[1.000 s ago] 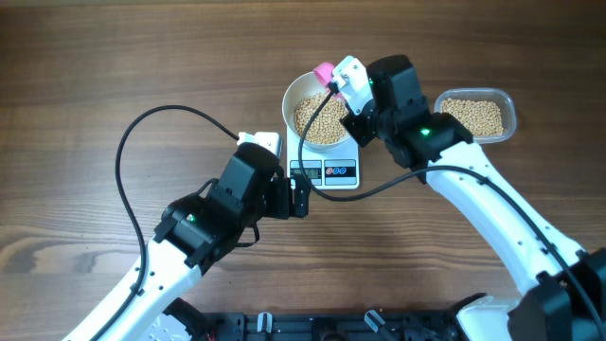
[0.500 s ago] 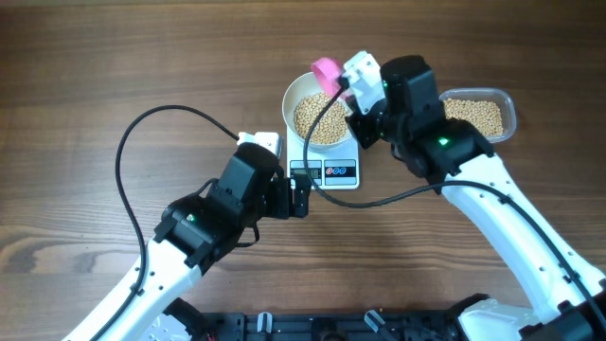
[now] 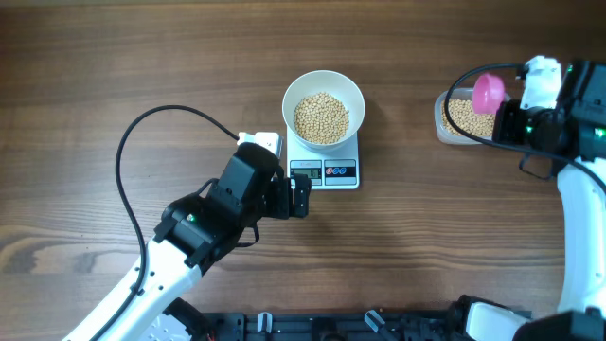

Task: Scoop item into bowl and weigh 150g on scale
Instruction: 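Move the empty scoop back to the tub with the right gripper, then scoop a third load of soybeans with the right gripper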

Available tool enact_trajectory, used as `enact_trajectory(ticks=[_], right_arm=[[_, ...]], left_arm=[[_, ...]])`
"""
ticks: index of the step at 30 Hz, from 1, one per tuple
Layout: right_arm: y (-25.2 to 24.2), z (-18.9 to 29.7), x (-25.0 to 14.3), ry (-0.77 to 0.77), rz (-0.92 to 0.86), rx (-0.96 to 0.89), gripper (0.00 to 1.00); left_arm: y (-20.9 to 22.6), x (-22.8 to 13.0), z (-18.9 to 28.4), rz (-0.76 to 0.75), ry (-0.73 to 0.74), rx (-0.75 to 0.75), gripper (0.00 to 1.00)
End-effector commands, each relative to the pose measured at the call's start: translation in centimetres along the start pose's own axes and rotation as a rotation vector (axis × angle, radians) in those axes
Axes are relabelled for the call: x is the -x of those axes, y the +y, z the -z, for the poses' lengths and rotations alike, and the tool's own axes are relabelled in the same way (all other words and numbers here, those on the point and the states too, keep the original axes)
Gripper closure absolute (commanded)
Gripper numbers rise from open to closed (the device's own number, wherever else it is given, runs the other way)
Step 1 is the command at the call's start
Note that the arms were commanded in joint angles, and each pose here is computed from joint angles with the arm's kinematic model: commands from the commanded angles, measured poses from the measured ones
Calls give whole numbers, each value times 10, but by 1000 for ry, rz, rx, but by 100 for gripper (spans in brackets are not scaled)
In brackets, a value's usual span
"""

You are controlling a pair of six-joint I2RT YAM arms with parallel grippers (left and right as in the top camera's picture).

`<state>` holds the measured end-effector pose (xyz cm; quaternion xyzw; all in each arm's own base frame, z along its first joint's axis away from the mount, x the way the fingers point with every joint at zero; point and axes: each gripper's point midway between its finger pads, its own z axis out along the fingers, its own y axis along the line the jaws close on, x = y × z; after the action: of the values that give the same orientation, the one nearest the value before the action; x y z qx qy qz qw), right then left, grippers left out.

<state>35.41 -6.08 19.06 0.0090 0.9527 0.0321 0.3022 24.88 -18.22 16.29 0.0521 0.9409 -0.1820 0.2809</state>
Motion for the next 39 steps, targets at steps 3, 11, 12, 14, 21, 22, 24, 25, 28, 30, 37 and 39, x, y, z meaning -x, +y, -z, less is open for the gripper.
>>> enact_trajectory(ticks=[3,11,12,14,21,22,24,25,28,30,37,39], right_arm=[[-28,-24,-16,118,39,-129,96],[-32,-44,-16,165,121,-234,96],[-34,-47,-18,183,131,-257,96],[-31,-56,-24,216,145,-261,96],[-4,-83,-42,296,149,-161,96],[0,-84,-41,292,131,-145,96],[8,-86,-41,283,100,-97,96],[13,-86,-42,284,97,-73,96],[33,-86,-42,279,78,47,96],[41,-86,-41,271,69,94,96],[31,-76,-33,207,-89,276,96],[20,-71,-30,176,-159,332,96]], left_arm=[[-3,1,0,2,2,-8,0],[-3,1,0,2,2,-8,0],[-3,1,0,2,2,-8,0],[-3,1,0,2,2,-8,0],[-3,1,0,2,2,-8,0],[-3,1,0,2,2,-8,0],[-3,1,0,2,2,-8,0],[-3,1,0,2,2,-8,0],[-3,1,0,2,2,-8,0],[-3,1,0,2,2,-8,0],[-3,1,0,2,2,-8,0],[-3,1,0,2,2,-8,0]])
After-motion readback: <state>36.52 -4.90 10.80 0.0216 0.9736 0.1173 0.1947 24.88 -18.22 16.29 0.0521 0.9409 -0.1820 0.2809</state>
